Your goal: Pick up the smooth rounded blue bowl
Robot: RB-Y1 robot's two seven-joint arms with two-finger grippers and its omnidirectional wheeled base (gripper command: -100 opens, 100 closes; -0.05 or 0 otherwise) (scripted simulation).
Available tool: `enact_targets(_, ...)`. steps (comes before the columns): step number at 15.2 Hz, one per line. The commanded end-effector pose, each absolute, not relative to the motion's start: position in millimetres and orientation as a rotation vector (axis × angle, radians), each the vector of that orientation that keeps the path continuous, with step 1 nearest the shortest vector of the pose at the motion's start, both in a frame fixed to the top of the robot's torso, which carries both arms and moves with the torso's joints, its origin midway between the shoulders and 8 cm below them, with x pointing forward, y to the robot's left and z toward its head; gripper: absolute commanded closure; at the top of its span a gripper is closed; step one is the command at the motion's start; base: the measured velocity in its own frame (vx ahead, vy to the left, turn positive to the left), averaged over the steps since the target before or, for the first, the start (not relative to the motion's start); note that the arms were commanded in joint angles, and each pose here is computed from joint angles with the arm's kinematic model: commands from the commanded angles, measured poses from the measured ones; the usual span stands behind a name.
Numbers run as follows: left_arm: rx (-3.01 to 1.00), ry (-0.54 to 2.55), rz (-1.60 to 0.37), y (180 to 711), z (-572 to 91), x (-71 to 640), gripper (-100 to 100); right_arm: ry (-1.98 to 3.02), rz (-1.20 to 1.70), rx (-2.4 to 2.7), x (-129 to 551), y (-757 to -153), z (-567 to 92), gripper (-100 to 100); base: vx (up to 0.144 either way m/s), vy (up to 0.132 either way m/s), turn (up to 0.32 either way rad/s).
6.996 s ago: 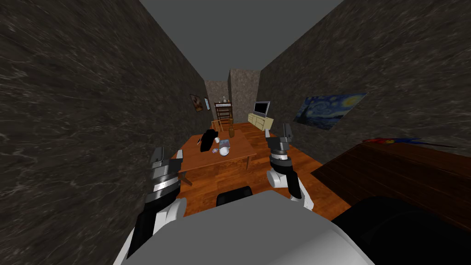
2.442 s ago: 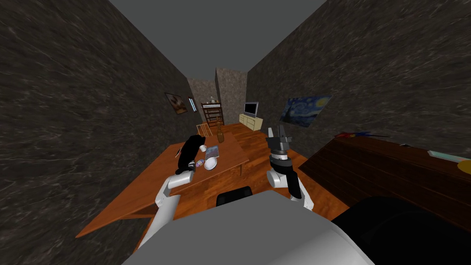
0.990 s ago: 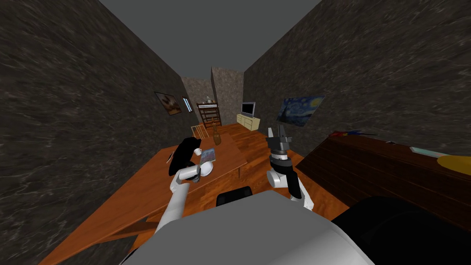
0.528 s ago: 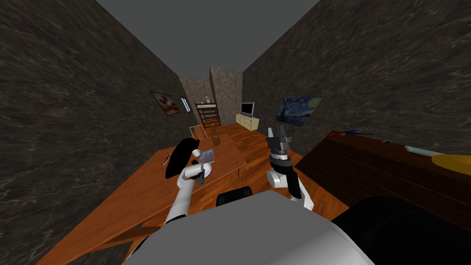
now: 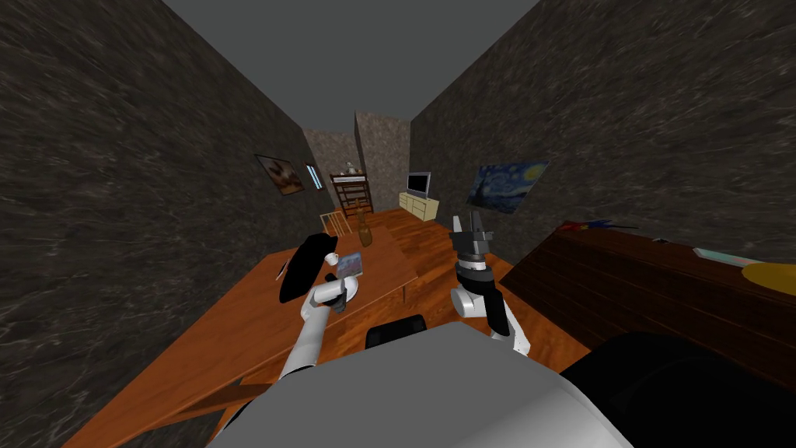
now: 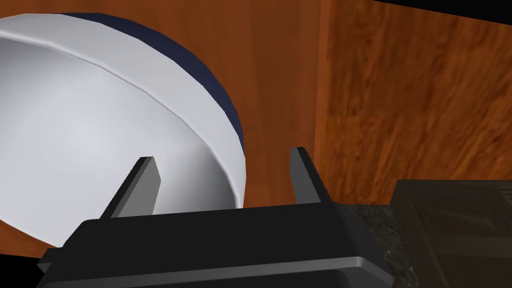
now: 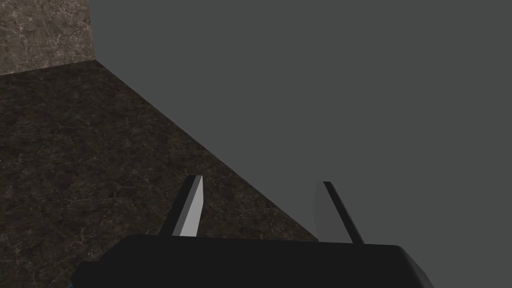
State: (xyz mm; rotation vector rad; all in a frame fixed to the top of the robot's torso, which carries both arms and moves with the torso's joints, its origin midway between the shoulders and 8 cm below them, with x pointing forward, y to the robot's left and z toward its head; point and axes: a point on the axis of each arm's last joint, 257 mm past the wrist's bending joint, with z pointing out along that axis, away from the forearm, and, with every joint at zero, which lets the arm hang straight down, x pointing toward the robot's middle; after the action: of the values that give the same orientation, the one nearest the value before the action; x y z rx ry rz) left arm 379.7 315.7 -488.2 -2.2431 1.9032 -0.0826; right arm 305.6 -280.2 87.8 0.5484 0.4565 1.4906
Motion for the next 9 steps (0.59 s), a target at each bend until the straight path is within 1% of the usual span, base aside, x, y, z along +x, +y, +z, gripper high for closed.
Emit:
enact_targets(1,-2.243,1.903,-0.083,315.7,-488.2,379.7,100,0.456,1.491,0.548,305.6,-280.2,87.8,0,0.0,0.0,0.0)
enact_targets(4,-2.241,1.907,-0.08,315.6,-488.4,379.2,100,0.456,1.491,0.548,305.6,-280.2,87.8,0,0.0,0.0,0.0)
enact_targets(8,-2.246,1.9,-0.078,316.9,-469.2,384.3,100,0.456,1.491,0.548,305.6,-280.2,87.8,0,-0.027,-0.013,-0.009)
enact_targets(9,-2.244,1.9,-0.081,317.0,-473.6,384.2,100,0.456,1.491,0.548,305.6,-280.2,87.8,0,-0.017,-0.009,-0.004)
